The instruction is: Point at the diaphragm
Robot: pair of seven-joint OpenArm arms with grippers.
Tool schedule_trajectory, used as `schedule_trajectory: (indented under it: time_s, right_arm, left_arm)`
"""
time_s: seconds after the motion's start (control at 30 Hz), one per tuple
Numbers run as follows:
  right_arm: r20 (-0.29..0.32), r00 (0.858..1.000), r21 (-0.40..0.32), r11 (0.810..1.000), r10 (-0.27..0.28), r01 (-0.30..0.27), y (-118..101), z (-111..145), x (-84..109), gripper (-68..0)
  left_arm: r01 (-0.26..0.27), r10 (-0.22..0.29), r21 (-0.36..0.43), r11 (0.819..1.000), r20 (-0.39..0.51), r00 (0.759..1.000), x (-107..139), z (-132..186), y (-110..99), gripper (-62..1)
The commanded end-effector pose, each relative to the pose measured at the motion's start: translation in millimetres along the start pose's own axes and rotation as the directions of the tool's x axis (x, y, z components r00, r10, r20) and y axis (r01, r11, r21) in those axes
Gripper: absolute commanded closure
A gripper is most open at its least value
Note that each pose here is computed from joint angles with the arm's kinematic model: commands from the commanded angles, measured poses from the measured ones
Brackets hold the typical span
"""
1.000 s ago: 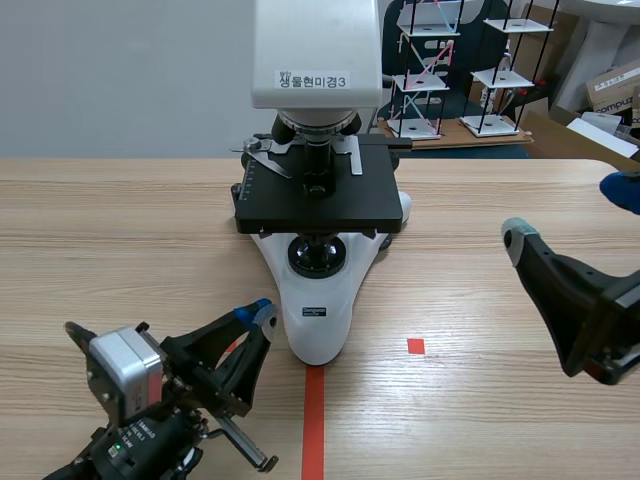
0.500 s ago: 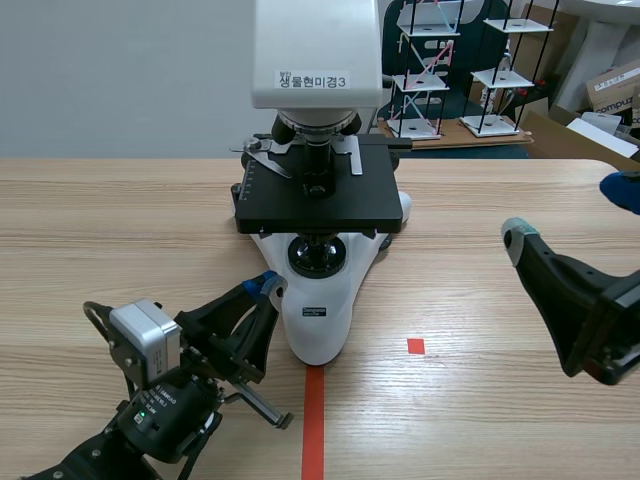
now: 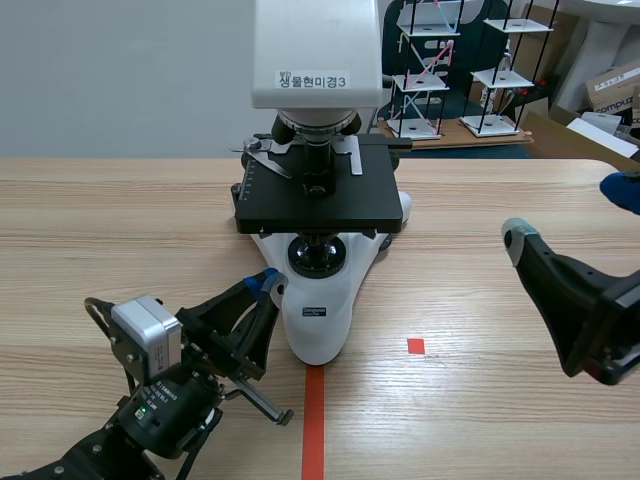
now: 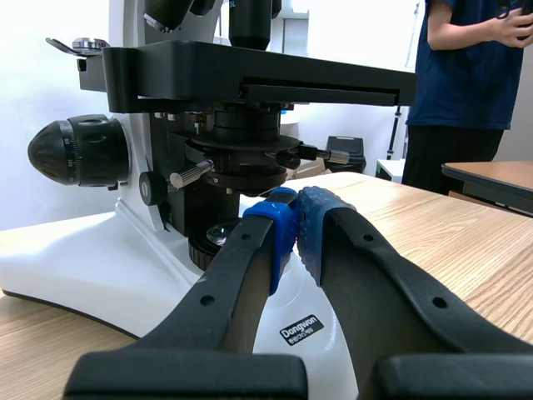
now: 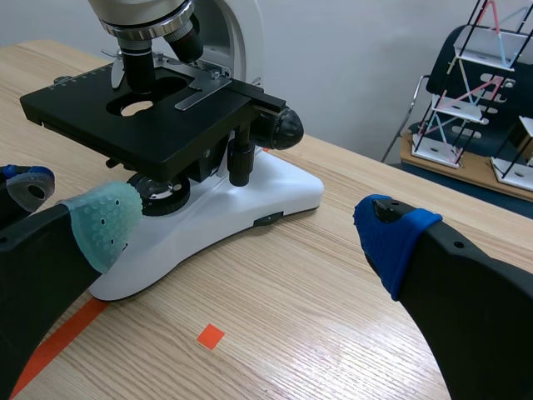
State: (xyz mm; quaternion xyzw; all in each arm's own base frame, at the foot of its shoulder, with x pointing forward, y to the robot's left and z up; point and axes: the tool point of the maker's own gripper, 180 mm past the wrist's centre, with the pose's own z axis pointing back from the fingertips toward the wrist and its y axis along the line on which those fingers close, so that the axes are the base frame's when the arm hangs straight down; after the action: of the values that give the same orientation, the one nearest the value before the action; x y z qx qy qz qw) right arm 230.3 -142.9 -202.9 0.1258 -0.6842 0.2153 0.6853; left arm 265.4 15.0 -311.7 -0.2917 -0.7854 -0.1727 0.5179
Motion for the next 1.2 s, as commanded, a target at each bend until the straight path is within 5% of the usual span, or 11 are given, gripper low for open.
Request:
schedule_trajectory:
  time_s: [0.0,1.17]
  right_arm:
    - [0.031,1.000,-0.002,1.000,-0.001,0.001,-1.5,-1.9,7.4,-56.0]
    - [0.031,1.000,-0.002,1.000,-0.001,0.001,-1.5,-1.9,7.4,-56.0]
  left_arm:
    - [0.010,-0.010,-0.003,1.000,0.008,1.000,1.7,1.0,1.8,-3.1]
    - [0.014,-0.014,-0.013,1.000,0.000,1.000,-0.3,4.3,0.5,-3.1]
